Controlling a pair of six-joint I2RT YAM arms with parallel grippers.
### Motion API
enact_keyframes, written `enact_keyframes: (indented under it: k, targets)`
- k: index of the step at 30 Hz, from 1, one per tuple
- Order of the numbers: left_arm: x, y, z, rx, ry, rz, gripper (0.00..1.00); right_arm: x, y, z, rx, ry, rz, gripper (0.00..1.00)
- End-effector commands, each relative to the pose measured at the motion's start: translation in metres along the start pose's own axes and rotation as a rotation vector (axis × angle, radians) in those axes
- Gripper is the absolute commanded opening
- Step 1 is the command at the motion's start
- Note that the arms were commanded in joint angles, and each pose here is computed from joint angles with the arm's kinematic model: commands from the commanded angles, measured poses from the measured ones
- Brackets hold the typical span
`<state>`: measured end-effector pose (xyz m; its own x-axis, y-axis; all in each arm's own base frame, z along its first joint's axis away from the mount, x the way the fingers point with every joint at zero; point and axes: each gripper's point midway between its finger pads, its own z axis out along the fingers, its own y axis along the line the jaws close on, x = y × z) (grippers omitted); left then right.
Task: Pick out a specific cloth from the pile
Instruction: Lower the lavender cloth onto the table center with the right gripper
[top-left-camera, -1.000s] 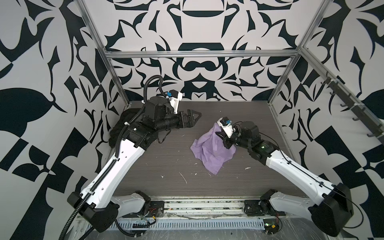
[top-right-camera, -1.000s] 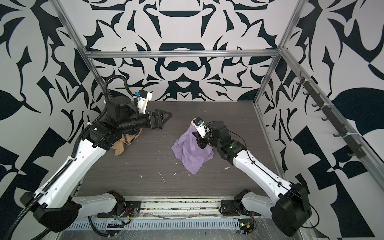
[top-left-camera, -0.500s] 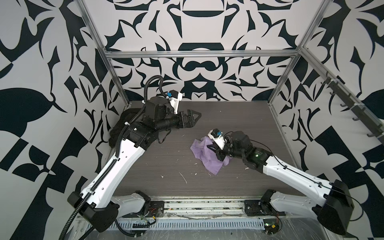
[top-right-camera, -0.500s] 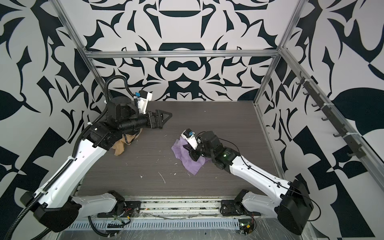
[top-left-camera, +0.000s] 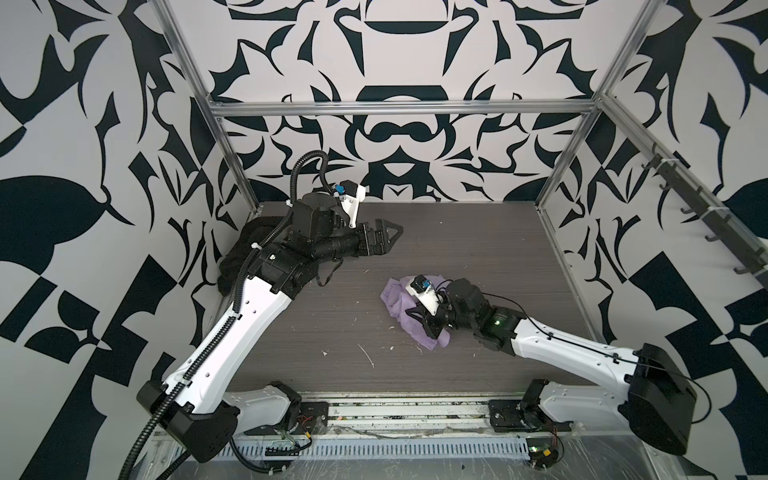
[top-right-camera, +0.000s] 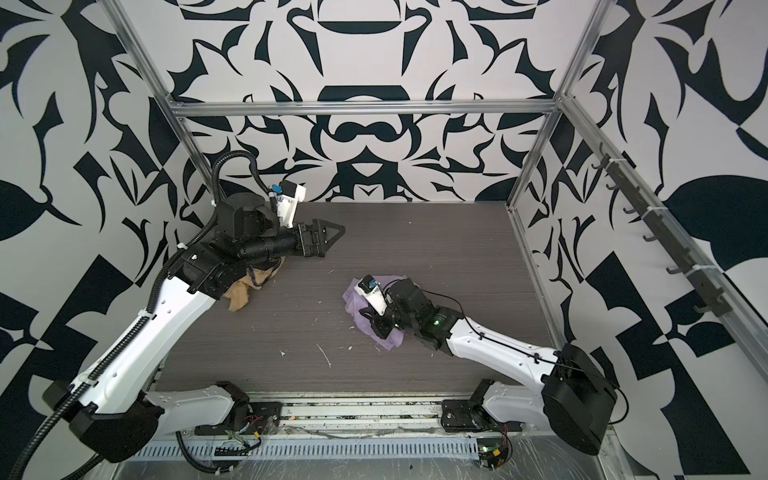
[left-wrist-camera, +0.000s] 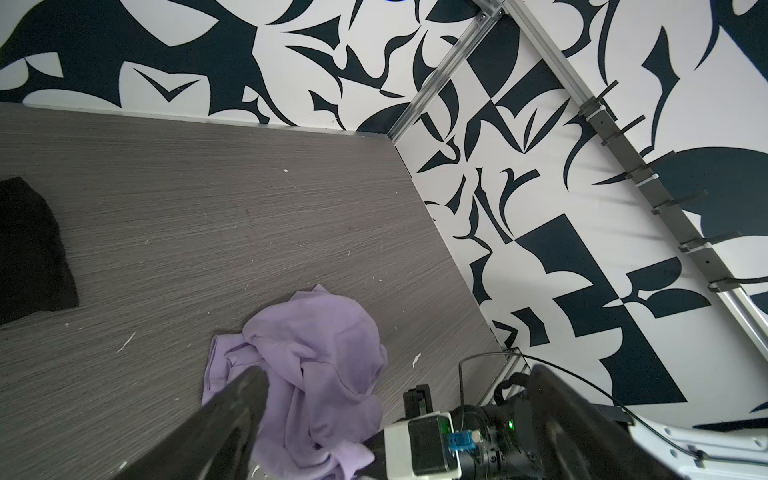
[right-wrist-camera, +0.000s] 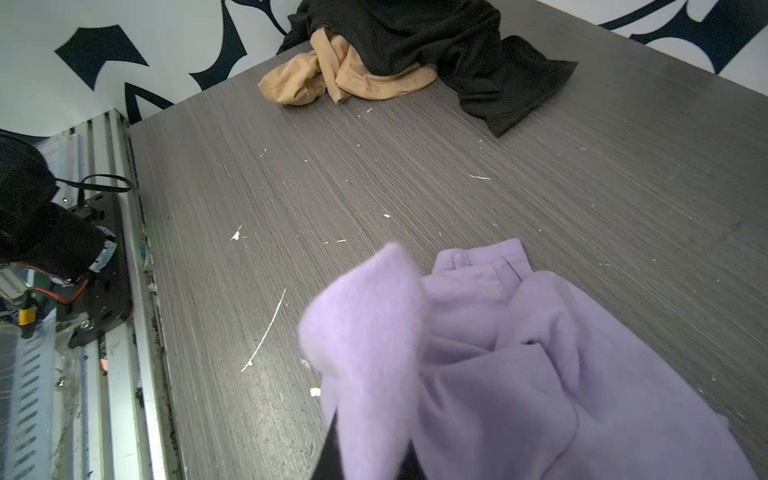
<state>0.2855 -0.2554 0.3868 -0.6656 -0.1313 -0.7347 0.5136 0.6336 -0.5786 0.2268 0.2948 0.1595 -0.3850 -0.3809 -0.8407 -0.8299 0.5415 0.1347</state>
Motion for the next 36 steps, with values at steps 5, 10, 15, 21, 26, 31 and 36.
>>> enact_keyframes:
  k: [5,10,15,21,26,31,36]
  targets:
    - [0.005,0.008,-0.002,-0.022,-0.011,0.005,1.0,-0.031,-0.052,-0.01,0.117,-0.11,0.018,0.0]
    - [0.009,0.013,-0.004,-0.037,-0.011,0.005,1.0,-0.033,-0.091,-0.01,0.183,-0.09,0.056,0.0]
    - [0.018,0.02,-0.005,-0.056,-0.004,0.002,1.0,-0.035,-0.11,-0.008,0.212,-0.096,0.072,0.0]
    - [0.023,0.025,-0.004,-0.062,-0.002,0.0,1.0,-0.031,-0.124,-0.001,0.232,-0.076,0.088,0.0]
    - [0.026,0.028,-0.002,-0.066,0.009,-0.003,1.0,-0.024,-0.133,0.003,0.247,-0.06,0.106,0.0]
    - [0.03,0.031,0.0,-0.068,0.015,-0.007,1.0,-0.015,-0.14,0.006,0.258,-0.038,0.135,0.0]
    - [0.031,0.031,-0.001,-0.067,0.013,-0.008,1.0,-0.009,-0.138,0.01,0.24,-0.009,0.161,0.26]
